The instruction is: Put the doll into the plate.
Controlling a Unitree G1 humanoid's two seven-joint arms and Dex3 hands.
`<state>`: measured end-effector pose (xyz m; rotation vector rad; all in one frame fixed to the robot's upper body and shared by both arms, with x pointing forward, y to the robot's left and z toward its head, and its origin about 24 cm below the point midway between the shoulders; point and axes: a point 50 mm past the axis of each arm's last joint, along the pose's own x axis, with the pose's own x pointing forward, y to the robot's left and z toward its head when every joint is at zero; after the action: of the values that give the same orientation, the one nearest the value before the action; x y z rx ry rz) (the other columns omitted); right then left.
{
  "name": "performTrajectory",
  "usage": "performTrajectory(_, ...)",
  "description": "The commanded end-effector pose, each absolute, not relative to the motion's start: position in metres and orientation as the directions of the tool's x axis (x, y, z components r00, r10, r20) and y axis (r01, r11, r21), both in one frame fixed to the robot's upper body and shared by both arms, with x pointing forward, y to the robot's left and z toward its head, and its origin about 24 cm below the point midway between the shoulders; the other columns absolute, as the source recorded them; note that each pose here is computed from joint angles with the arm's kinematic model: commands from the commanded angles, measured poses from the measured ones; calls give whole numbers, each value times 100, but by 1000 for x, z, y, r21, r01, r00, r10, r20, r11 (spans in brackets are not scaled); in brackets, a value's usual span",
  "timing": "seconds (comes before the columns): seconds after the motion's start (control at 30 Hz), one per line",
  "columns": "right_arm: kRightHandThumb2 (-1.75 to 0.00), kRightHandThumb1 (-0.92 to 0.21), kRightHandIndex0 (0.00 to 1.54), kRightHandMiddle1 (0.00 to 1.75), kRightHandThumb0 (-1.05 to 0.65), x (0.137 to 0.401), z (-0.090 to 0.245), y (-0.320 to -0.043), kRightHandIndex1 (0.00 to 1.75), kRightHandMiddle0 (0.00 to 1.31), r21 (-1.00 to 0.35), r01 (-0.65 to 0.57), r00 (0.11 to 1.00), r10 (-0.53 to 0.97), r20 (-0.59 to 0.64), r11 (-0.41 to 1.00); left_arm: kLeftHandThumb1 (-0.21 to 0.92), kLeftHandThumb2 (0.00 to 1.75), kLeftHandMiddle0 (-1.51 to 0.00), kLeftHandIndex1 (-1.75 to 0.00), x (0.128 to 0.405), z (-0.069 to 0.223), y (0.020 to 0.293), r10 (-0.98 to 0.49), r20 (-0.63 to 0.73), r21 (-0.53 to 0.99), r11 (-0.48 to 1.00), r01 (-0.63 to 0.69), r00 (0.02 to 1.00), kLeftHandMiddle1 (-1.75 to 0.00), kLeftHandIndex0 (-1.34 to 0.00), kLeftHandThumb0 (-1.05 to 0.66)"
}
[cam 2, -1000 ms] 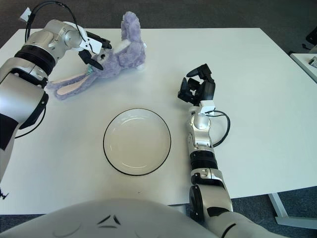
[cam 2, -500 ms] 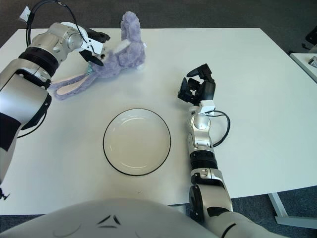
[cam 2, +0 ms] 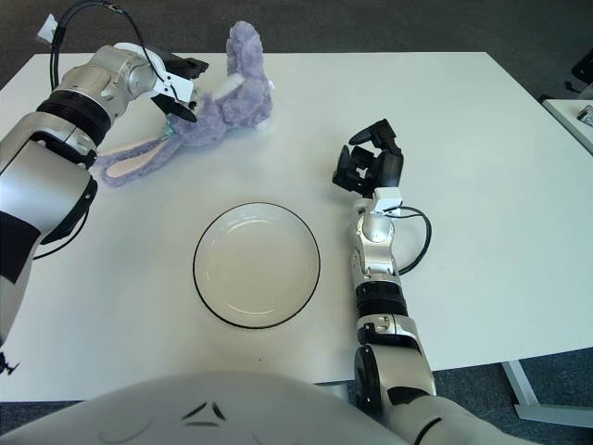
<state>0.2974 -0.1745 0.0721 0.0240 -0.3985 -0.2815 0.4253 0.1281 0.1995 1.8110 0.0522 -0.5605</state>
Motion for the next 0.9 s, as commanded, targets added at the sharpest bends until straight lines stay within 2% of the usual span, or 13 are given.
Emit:
performTrajectory(0.0, -126, -36, 131, 175, -47, 262, 9, -177, 175, 58, 52, 324, 934, -328, 140, 945, 90, 36, -38, 0, 424, 188, 125, -252, -438, 886, -285, 367, 863, -118, 0, -77)
performTrajectory(0.27, -126, -36, 131, 175, -47, 261, 9, -179, 175, 58, 42, 329, 934, -331, 136, 944, 89, 36, -44, 0, 422, 176, 116, -276, -444, 894, -207, 398, 853, -125, 0, -75)
performTrajectory(0.47, -126, -36, 131, 175, -47, 260, 8, -181, 175, 58, 44, 327, 935, -330, 131, 944, 91, 38, -52, 0, 420, 170, 113, -311, -440, 897, -196, 396, 842, -131, 0, -81)
performTrajectory(0.73, -126, -37, 131, 175, -47, 259, 8, -182, 175, 58, 58, 327, 934, -332, 130, 943, 92, 44, -59, 0, 417, 164, 111, -345, -490, 872, -206, 445, 800, -159, 0, -93)
performTrajectory(0.87, -126, -36, 131, 175, -47, 258, 8, -182, 175, 58, 65, 334, 932, -340, 125, 940, 90, 39, -54, 0, 415, 158, 109, -340, -543, 839, -189, 510, 768, -164, 0, -87)
